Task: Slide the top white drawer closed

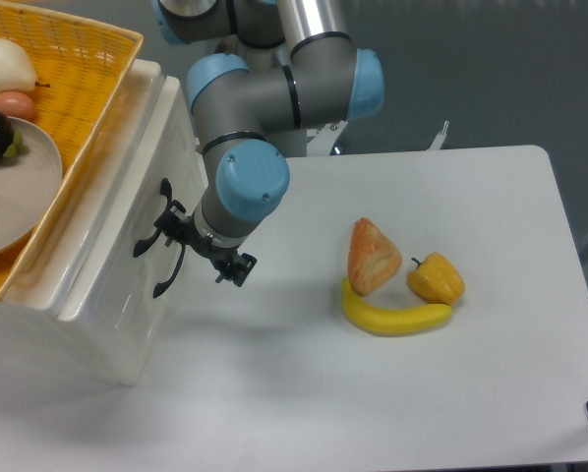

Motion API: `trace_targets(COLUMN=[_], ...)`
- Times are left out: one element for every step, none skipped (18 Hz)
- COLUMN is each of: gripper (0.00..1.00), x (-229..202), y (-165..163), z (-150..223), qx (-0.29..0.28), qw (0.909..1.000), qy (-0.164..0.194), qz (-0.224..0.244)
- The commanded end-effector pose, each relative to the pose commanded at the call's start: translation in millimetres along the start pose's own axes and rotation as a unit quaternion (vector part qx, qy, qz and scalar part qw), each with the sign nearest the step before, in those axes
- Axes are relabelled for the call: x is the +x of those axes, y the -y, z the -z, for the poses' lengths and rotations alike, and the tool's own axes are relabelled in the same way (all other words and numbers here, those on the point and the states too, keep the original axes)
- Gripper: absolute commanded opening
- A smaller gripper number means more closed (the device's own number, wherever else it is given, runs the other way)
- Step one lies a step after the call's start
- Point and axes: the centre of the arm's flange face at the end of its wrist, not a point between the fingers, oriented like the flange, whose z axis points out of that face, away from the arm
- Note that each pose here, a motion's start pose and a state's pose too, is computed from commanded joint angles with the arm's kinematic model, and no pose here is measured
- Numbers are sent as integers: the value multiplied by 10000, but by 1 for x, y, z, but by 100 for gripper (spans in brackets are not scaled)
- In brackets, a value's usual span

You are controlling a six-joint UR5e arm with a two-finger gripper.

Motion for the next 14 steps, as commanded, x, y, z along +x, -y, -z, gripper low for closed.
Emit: trace_targets(gripper=[100, 100, 100, 100, 100, 100, 100, 100, 100, 100, 100, 100, 100, 100], x=[-6, -13, -21, -27, -32, -37, -42, -43, -47, -54, -58, -57, -60, -60], y=[-4, -8, -13, -16, -19, -21, -23, -26, -31, -40, -46, -52, -63, -71], z=[12, 17, 24, 29, 35, 42, 46, 53, 61, 69, 75, 81, 86, 90], qx=[81, 124, 180, 216, 256, 298, 331, 367, 417, 452, 477, 469, 360, 185], qw=[9999, 9998, 9997, 9996, 9995, 9992, 9990, 9988, 9984, 9980, 9976, 9973, 9970, 9959], qy=[65, 96, 126, 153, 190, 238, 267, 320, 378, 415, 448, 490, 609, 763], qz=[45, 76, 83, 55, 47, 73, 99, 42, -41, -122, -208, -275, -311, -457])
